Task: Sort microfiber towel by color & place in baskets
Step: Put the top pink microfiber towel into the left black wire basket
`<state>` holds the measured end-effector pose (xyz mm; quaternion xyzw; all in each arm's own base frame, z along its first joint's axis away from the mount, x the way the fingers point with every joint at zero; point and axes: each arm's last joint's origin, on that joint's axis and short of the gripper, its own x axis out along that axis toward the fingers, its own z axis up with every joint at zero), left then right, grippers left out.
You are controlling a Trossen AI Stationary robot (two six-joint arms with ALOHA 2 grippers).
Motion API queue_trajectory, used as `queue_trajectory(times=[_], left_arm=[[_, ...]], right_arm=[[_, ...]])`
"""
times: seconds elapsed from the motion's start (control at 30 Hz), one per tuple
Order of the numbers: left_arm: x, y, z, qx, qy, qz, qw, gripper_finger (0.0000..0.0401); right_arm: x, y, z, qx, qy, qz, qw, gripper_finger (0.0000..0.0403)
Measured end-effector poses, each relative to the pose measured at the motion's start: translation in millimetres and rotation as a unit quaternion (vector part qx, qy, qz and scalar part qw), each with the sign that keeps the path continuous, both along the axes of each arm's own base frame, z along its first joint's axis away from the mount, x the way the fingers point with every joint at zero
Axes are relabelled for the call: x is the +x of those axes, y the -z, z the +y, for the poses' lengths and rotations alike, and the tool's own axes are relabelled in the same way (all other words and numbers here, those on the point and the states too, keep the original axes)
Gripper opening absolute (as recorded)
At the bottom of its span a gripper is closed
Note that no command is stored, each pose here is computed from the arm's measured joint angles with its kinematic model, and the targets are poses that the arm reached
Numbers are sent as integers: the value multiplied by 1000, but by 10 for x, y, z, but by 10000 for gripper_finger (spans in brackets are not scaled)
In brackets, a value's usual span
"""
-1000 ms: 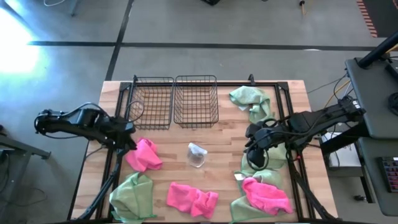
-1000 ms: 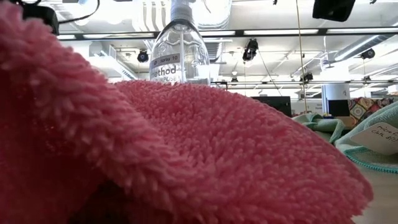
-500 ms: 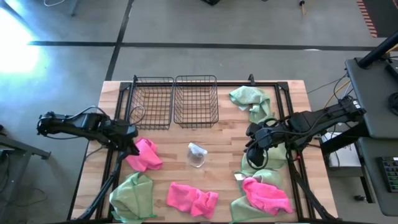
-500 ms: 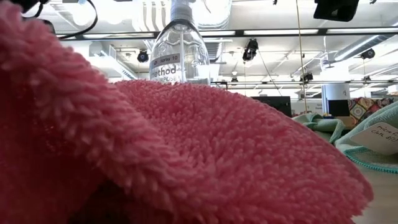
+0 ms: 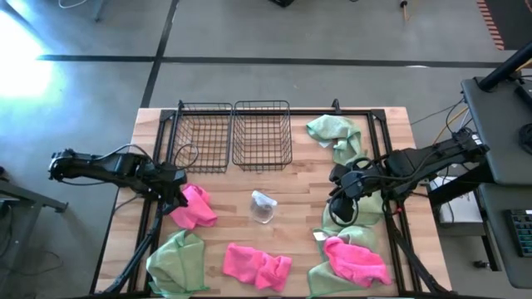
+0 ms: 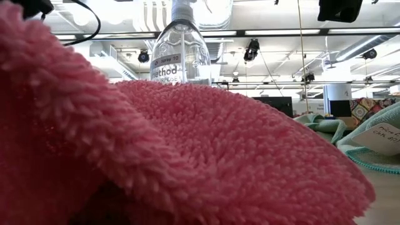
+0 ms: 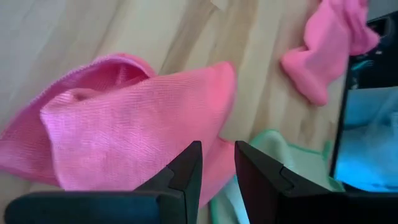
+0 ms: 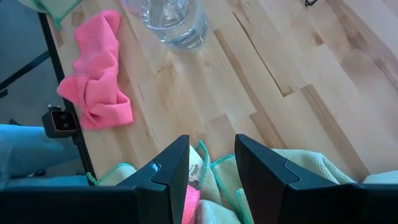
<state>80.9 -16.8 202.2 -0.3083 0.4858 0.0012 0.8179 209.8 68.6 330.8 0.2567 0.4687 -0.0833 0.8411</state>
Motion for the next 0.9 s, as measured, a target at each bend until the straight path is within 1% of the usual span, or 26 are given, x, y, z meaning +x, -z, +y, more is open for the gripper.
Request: queue_trajectory(times=[0.1,0.27,0.33,0.6,0.7,0.9], left_arm=[[13,16,0,11,10,8,1000,80],[41,63,12,52,20,33,998,80],[63,80,12,60,22,43,997,80],[143,143,1,64,28,85,994,80],[168,165,-8,56,31,100,993,80],[220,204,-16,44,11,129,991,80]], right_arm=[[0,0,0,0,0,0,1000,123],[0,0,0,0,0,0,1000,123],[1,0,0,0,0,0,1000,123],[1,-1,0,0,0,-1,1000,123],[1,-1,0,0,0,-1,1000,123],[1,-1,0,0,0,-1,1000,123]])
